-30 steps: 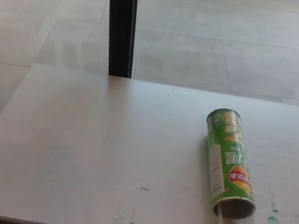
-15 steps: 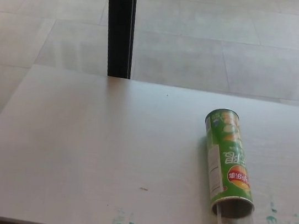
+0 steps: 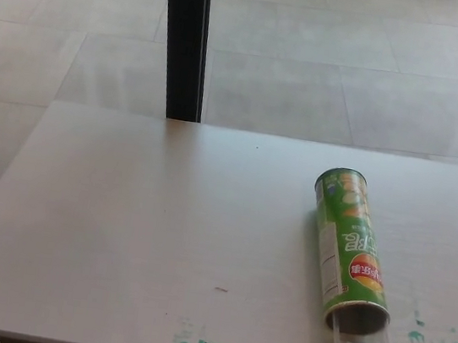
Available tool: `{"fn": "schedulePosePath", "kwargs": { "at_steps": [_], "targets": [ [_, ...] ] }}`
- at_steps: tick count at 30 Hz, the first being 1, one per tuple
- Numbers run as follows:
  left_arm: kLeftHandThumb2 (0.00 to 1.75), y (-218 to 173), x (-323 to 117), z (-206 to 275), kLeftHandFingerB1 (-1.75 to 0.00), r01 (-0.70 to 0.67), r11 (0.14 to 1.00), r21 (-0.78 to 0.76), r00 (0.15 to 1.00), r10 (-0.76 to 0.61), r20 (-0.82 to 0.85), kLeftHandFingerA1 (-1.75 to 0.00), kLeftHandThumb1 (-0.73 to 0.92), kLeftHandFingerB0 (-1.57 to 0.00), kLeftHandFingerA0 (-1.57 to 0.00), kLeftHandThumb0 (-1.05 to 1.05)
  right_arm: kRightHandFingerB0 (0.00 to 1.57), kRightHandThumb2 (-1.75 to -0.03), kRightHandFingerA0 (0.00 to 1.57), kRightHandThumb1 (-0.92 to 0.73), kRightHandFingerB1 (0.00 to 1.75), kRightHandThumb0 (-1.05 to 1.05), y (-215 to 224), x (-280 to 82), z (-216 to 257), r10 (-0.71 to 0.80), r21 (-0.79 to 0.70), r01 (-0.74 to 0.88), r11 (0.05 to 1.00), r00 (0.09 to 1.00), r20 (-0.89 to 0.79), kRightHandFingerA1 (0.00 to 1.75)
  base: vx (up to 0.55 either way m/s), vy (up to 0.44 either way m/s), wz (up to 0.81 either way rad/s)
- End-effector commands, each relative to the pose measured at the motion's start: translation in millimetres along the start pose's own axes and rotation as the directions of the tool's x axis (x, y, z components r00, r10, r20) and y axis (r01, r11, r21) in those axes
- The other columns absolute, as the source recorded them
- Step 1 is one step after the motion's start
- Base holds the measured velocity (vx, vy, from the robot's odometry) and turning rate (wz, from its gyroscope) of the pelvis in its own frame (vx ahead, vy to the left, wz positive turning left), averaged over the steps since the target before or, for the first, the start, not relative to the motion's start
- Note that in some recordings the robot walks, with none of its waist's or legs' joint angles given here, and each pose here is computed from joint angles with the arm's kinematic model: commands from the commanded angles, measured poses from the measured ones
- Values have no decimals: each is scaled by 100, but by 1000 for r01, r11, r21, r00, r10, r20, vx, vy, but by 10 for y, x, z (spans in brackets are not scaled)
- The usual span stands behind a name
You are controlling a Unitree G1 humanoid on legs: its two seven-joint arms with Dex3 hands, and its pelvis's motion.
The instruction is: Use the finger on the right hand of the robot to pull out the chips tray kept inside a container in the middle of the desk
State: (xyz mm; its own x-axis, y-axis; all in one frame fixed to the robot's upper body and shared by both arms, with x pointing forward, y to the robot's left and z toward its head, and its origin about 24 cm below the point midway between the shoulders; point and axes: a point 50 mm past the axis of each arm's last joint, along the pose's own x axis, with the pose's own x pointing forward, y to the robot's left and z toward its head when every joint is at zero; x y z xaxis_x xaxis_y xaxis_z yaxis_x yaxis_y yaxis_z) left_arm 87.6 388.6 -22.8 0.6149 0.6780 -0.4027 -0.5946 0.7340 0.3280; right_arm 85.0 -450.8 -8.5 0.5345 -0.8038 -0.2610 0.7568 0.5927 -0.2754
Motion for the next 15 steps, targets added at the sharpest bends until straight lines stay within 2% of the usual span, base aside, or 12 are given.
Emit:
{"fn": "schedulePosePath", "kwargs": {
  "at_steps": [1,3,6,7,8,15],
  "targets": [
    [90,-7,3,-169,-55,32,999,-29,988,-36,-152,-61,50,-33,-37,-48,33,-61,42,-73,43,-56,24,5,-73,25,40,-22,999,998,-58,65,0,0,0],
    [90,-10,-19,-174,-55,31,998,-51,984,-40,-176,-61,51,-32,-37,-49,38,-61,43,-71,45,-56,41,-5,-94,21,92,-16,996,998,-55,67,0,0,0],
    [89,-14,-20,-181,-57,2,995,-98,980,-21,-196,-61,50,-36,-35,-47,36,-61,42,-72,44,-59,48,-31,-120,45,52,-42,998,998,-53,66,0,0,0],
    [60,-7,-10,-196,-49,7,997,-73,979,-21,-202,-57,68,-47,-42,-45,31,-62,41,-76,41,-57,46,-29,-120,55,28,-54,998,997,-60,61,0,0,0],
    [60,5,6,-218,-49,15,999,-35,977,-22,-211,-57,68,-47,-42,-45,31,-62,41,-76,41,-57,42,-27,-120,70,-7,-71,997,995,-72,61,0,0,0],
    [59,21,-37,-225,-49,50,999,13,977,-46,-207,-53,67,-51,-46,-50,38,-61,43,-71,43,-57,70,-30,-159,81,18,-79,997,992,-97,62,0,0,0]
  ]
}}
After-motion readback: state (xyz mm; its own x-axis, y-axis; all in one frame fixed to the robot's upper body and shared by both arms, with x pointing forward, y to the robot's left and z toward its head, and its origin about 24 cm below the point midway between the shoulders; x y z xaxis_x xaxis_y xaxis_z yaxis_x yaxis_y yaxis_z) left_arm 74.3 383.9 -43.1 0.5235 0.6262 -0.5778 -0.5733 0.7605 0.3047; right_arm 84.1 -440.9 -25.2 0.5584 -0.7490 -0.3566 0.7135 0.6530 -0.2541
